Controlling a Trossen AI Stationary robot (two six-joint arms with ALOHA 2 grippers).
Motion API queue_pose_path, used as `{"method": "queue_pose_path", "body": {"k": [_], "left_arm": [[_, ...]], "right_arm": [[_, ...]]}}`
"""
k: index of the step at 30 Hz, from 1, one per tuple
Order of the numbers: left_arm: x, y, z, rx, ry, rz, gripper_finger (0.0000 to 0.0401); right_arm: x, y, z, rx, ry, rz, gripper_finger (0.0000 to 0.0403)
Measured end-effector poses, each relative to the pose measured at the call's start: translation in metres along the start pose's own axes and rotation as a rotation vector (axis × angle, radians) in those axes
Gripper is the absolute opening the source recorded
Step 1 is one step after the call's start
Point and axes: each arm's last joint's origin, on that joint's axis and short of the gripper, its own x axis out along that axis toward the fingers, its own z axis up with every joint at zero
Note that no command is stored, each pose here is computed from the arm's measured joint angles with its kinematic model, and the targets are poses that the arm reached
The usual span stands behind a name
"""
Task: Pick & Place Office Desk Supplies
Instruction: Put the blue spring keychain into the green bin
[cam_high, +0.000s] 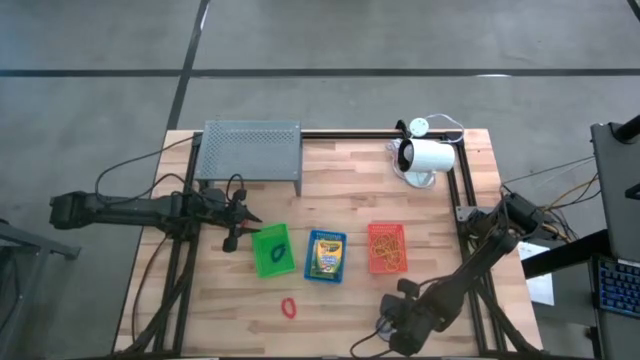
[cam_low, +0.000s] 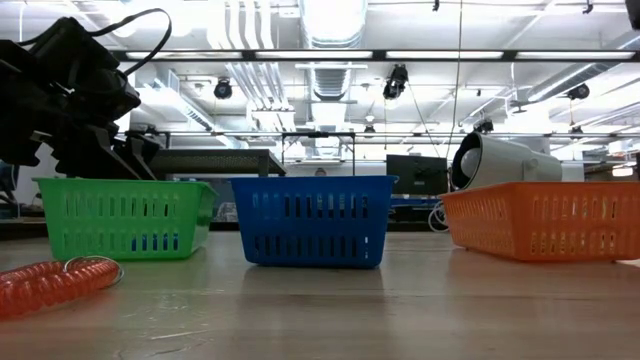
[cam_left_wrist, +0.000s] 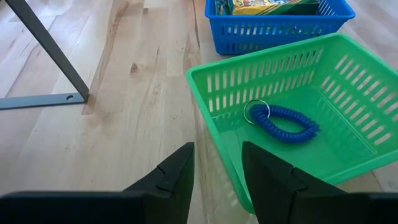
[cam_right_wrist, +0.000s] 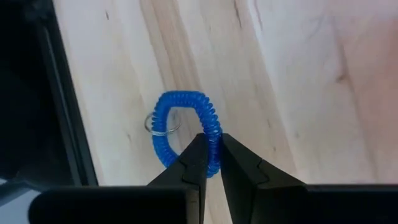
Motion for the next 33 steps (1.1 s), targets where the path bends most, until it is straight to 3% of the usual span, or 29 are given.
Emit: {"method": "queue_pose_path", "body": {"k": [8,18,25,33], "left_arm": [[0.0,0.0,0.0,0.0,0.0,0.0,0.0138],[0.0,0.0,0.0,0.0,0.0,0.0,0.0139],[0.0,0.0,0.0,0.0,0.0,0.0,0.0139],[0.0,0.0,0.0,0.0,0.0,0.0,0.0139]], "right_arm": [[-0.022,-0.001,0.008,-0.082,-0.114,0.005,0.0031],[-0.044,-0.009,0.021,-0.139,-0.315,-0.078,0.0031],[-0.05,-0.018,0.04,-0.285,-0.408,-0.175,0.0031],[-0.064,-0.035,0.069,-0.339,-0.466,-0.229,0.0031]]}}
